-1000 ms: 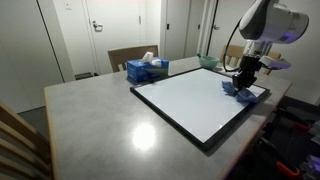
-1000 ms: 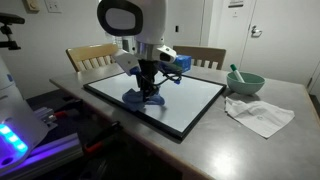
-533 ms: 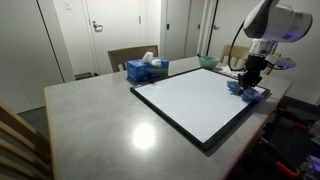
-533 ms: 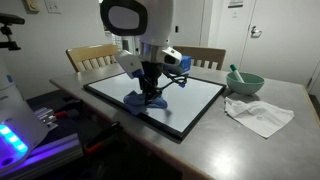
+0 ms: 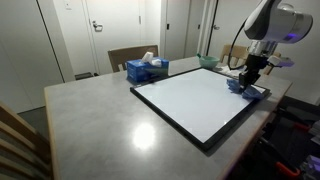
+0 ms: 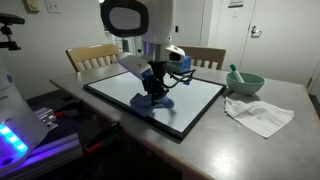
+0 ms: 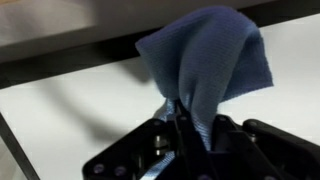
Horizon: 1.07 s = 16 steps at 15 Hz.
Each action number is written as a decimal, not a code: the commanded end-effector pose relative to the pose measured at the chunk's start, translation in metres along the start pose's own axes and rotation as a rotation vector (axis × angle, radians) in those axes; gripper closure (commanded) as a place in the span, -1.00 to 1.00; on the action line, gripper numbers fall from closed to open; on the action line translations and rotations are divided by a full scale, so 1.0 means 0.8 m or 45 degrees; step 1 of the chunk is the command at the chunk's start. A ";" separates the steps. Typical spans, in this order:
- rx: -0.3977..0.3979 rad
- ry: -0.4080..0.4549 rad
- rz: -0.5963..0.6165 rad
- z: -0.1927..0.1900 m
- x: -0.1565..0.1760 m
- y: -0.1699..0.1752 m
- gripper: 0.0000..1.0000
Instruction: Wipe the whiteboard with the blue towel
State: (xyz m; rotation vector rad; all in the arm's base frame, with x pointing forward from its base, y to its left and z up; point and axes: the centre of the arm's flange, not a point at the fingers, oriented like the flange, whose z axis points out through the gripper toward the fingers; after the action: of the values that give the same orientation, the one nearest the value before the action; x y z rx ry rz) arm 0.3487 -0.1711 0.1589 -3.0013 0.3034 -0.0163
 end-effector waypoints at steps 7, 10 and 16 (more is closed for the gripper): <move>-0.160 0.069 -0.067 0.016 0.002 0.079 0.92; -0.187 0.092 -0.012 0.014 0.011 0.107 0.92; -0.243 0.128 0.025 0.003 0.039 0.131 0.92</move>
State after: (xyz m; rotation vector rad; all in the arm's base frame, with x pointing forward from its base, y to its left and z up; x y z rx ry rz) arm 0.3458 -0.2650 0.1576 -3.1587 0.3702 -0.1527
